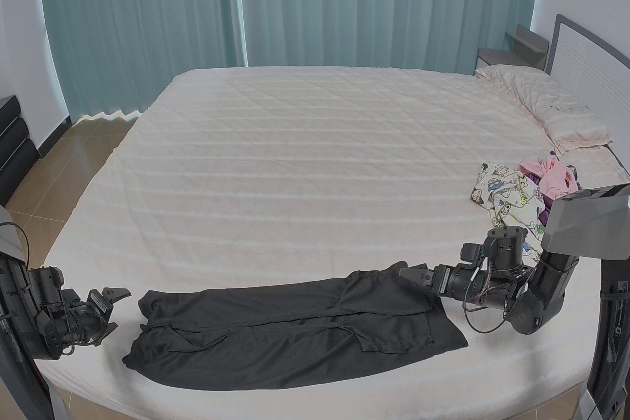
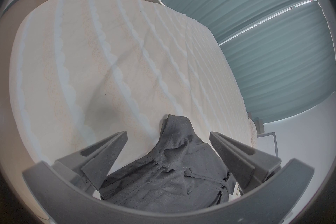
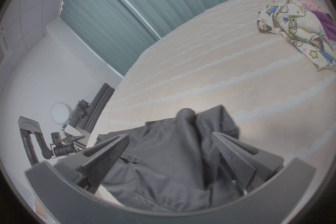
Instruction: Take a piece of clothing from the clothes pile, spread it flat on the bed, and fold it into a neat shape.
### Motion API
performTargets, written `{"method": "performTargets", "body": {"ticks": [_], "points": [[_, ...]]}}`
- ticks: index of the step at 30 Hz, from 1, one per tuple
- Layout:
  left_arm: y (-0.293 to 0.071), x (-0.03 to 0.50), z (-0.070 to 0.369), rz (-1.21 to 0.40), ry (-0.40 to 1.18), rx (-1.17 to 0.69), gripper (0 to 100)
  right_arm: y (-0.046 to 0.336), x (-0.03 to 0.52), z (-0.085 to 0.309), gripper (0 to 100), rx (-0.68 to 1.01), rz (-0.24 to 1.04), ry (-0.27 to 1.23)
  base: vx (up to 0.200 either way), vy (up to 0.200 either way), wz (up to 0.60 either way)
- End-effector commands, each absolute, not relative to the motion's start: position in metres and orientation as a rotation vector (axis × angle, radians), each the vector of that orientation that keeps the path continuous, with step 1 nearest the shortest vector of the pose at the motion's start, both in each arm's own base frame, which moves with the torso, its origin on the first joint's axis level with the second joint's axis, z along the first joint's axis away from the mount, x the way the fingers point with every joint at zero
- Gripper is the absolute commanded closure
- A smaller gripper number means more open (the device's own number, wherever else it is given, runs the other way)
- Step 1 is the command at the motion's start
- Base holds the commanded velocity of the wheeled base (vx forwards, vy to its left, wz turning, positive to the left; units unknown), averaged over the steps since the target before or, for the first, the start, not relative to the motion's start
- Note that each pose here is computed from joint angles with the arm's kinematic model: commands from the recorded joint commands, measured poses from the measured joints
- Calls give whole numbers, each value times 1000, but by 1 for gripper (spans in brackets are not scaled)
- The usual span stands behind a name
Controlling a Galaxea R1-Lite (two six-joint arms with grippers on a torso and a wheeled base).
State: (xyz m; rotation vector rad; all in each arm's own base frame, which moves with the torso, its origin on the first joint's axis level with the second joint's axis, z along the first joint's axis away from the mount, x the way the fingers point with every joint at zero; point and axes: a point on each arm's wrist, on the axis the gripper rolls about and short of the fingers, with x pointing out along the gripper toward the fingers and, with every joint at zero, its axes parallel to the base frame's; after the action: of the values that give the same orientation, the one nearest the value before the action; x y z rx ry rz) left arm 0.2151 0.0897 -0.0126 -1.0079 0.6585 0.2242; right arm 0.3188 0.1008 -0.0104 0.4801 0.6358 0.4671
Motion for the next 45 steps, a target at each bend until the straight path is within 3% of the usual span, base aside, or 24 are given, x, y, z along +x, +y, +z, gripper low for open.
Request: {"method": "performTargets", "body": {"ticks": [1, 6, 12, 20, 27, 30, 45], "points": [[90, 215, -13, 226, 661, -1009, 0, 128, 315, 5, 0, 496, 547, 615, 0, 0, 0], [89, 213, -13, 227, 665, -1011, 0, 174, 306, 1, 0, 443, 594, 645, 0, 0, 0], [88, 211, -12, 220, 644, -1005, 0, 191, 293, -6, 0, 413, 575, 680, 0, 0, 0], [86, 208, -12, 219, 649, -1004, 0, 173, 283, -15, 0, 532, 478, 721, 0, 0, 0], [83, 201, -11, 219, 666, -992, 0, 157, 288, -19, 0, 550, 436, 698, -171, 0, 0], [77, 188, -14, 185, 727, -883, 0, 153, 290, -21, 0, 553, 421, 698, 0, 0, 0], [67, 180, -31, 114, 908, -707, 0, 150, 289, -18, 0, 558, 426, 672, 0, 0, 0]]}}
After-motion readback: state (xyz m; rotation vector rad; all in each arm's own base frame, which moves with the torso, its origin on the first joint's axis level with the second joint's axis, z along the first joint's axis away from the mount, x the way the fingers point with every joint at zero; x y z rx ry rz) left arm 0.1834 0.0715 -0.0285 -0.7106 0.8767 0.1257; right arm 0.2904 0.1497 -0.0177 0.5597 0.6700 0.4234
